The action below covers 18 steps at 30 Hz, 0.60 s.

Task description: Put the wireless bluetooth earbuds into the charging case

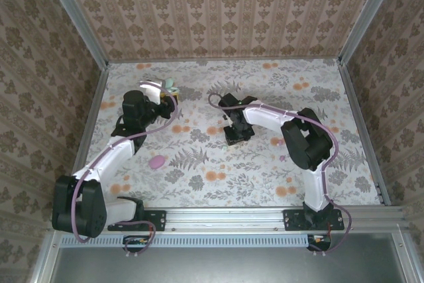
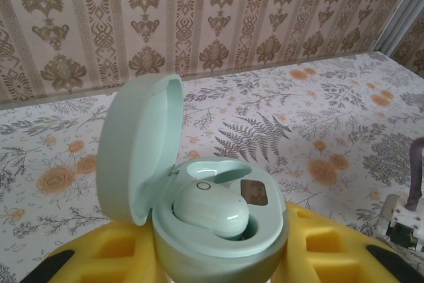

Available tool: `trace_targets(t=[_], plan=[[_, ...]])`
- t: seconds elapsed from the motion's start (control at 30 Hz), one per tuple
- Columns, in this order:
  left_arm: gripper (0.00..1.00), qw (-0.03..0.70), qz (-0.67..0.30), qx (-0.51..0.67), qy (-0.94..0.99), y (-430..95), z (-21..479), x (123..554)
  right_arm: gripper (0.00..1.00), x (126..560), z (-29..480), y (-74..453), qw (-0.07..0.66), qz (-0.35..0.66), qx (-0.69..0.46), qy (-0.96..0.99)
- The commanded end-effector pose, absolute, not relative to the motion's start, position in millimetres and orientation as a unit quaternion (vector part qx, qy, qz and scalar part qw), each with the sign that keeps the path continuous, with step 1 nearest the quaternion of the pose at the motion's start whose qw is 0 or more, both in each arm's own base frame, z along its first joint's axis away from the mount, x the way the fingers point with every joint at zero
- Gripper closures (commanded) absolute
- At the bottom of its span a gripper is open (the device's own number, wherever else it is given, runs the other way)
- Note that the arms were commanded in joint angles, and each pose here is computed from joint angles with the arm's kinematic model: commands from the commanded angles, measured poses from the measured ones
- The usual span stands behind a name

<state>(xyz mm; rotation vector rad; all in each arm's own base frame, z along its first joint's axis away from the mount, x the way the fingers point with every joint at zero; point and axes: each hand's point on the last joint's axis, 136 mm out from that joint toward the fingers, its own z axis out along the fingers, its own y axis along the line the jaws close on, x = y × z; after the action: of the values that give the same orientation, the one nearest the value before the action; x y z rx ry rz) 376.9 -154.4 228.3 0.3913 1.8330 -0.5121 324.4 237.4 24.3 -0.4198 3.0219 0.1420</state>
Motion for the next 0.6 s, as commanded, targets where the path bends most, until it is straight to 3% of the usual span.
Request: trace_targets(t=[0.0,0.3,0.57], plan=[[0.78,0.585,-0.207,0.170,0.766,-152,245,382,0.58,321,50,254,0.047,0.100,-0.053,0.992],[0.78,0.583,-0.208,0.166,0.767,-149,242,385,0.47,301,43,285,0.016,0.180,0.058,0.982],[0.78,0.585,-0.211,0.163,0.766,-146,242,385,0.51,296,31,290,0.004,0.170,0.058,0.984]])
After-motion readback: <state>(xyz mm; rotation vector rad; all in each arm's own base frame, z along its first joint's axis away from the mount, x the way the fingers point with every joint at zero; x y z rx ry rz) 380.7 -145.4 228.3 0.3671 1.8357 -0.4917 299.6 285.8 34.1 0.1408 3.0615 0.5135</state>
